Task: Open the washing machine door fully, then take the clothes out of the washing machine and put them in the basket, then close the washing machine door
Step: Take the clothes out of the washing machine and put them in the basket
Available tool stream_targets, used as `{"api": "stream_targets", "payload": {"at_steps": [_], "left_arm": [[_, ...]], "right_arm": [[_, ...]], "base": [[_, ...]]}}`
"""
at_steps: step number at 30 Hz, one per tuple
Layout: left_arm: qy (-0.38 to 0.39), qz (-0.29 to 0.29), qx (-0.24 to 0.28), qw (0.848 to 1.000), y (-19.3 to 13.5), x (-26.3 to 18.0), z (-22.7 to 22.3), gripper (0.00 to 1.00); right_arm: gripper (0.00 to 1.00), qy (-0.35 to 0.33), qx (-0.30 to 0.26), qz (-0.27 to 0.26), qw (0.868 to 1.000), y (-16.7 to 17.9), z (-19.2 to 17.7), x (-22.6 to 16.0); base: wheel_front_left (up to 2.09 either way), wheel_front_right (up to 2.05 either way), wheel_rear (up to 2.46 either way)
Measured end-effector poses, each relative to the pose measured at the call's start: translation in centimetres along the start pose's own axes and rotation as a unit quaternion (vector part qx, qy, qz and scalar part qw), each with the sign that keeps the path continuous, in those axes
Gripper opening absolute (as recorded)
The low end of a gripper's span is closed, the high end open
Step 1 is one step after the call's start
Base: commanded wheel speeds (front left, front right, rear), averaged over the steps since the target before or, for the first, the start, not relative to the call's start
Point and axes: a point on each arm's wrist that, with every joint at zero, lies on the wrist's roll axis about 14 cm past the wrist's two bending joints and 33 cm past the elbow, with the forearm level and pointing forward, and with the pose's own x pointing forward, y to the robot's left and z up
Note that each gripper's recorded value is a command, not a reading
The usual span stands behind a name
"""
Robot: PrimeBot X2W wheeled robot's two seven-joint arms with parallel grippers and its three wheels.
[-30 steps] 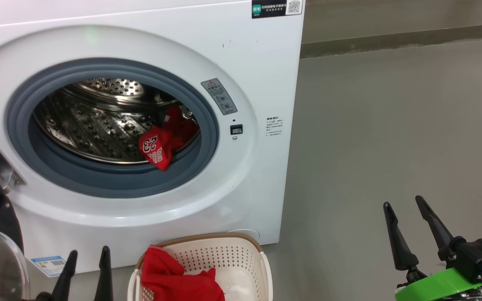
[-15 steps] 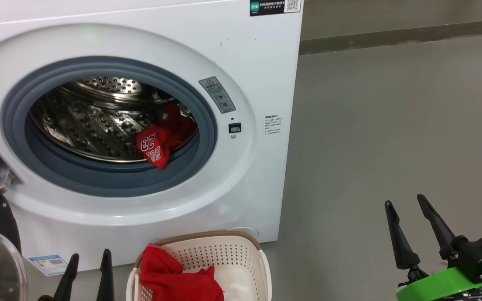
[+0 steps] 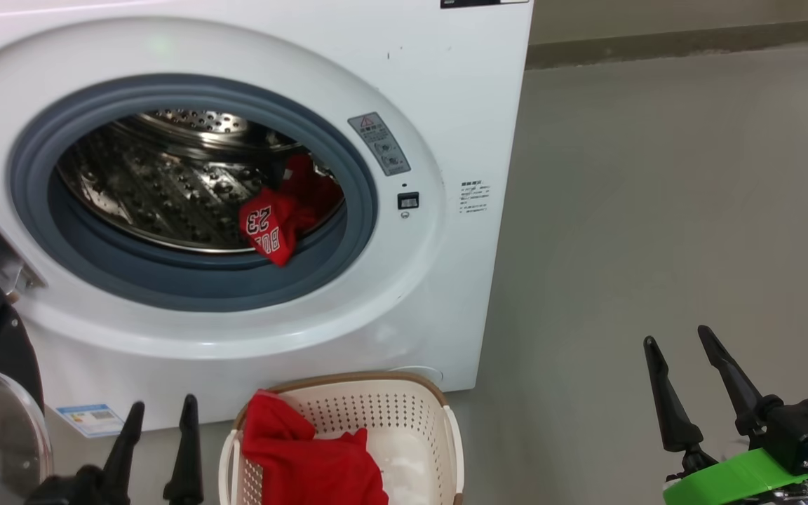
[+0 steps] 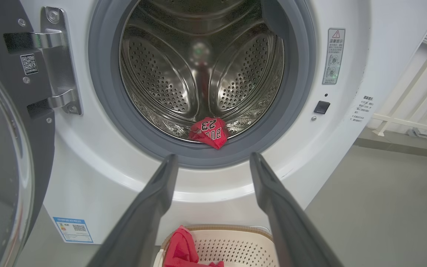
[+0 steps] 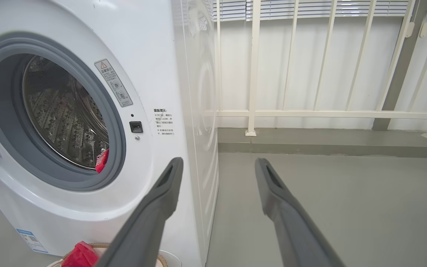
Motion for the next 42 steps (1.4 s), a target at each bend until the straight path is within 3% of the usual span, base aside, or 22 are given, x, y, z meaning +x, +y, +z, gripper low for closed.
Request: {"api": "stream_targets", "payload": {"at_steps": [6, 23, 32, 42], "left_arm": [[0.001, -0.006, 0.02, 1.0, 0.1, 2.3, 0.3, 1.0], [0.011, -0.011, -0.002, 1.0, -0.5, 13.5, -0.1, 1.0], [0.017, -0.041, 0.028, 0.999, -2.1, 19.8, -0.6, 1.0], [0.053, -0.035, 0.01, 0.998, -2.7, 25.6, -3.5, 1.0]], "right_arm": [[1.0, 0.011, 0.001, 0.007, 1.0, 0.4, -0.8, 1.0], [1.0, 0.034, -0.008, 0.025, 0.999, 0.7, -3.5, 6.4], [1.0, 0.052, -0.018, 0.02, 0.998, -0.1, -5.7, 8.4], [1.0, 0.075, -0.021, 0.018, 0.997, -0.7, -8.5, 10.2]], "base": [[0.0, 0.0, 0.0], [0.0, 0.0, 0.0], [0.0, 0.0, 0.0], [0.0, 0.0, 0.0]]}}
